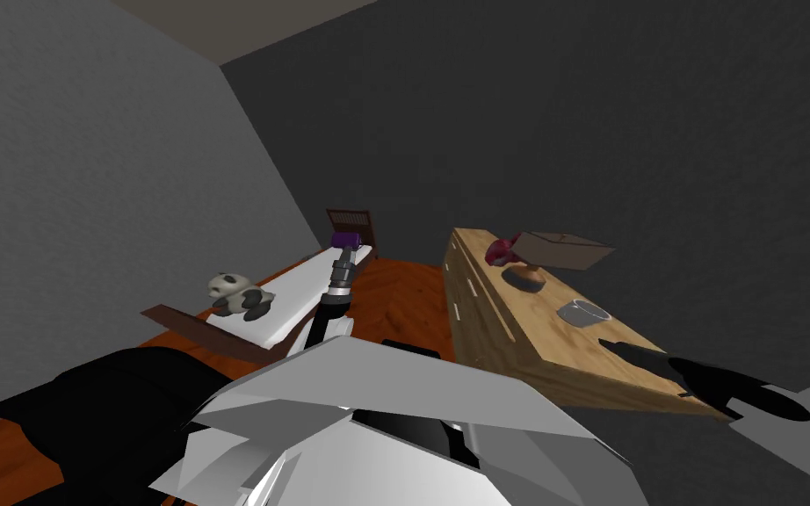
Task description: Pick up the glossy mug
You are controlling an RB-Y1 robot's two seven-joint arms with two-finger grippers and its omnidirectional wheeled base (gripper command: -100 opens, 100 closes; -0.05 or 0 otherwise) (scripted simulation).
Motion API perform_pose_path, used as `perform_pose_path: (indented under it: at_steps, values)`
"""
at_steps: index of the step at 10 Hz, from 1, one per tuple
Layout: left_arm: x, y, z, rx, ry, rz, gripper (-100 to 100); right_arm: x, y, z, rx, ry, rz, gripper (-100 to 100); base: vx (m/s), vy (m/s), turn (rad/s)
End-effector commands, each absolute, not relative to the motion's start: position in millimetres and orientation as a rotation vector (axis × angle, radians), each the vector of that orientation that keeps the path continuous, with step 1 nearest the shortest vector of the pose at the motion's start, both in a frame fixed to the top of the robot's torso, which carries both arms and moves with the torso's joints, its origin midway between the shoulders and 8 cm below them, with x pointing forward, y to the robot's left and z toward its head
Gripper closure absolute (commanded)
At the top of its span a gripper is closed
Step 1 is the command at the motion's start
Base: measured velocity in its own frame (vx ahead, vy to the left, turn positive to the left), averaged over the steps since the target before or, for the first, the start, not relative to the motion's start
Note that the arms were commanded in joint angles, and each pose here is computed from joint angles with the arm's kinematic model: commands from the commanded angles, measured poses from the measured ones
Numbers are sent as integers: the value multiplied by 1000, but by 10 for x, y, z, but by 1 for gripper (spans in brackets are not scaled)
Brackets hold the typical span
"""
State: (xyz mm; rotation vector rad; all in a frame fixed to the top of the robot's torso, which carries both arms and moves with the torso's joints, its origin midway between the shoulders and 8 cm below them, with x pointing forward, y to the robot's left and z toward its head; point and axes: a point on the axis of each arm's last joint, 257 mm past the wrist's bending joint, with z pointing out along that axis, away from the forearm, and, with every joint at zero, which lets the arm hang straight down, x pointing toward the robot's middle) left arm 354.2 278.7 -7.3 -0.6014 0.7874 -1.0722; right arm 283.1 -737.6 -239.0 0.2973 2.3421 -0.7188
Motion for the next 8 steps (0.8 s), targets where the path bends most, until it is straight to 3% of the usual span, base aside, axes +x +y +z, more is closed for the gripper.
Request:
perform_pose_path:
  at_steps: [1,3,4,5,6,8]
  values:
    - [3542,2787,-73,-601,787,-1072,0,2851,-7409,-2362,283,2342,-741,-100,235,23,55]
    - [3542,2787,-73,-601,787,-1072,0,2910,-7404,-2316,260,2339,-748,-100,270,-24,167]
    - [3542,2788,-73,-601,787,-1072,0,2885,-7406,-2325,267,2340,-748,-100,127,-31,57]
    - [3542,2788,-73,-601,787,-1072,0,2894,-7404,-2319,264,2339,-748,0,24,-5,-2]
    - [3542,2787,-72,-601,787,-1072,0,2774,-7547,-2343,289,2320,-753,-100,41,33,146]
    - [3542,2787,-72,-601,787,-1072,0,2742,-7634,-2312,294,2311,-762,-100,29,33,36]
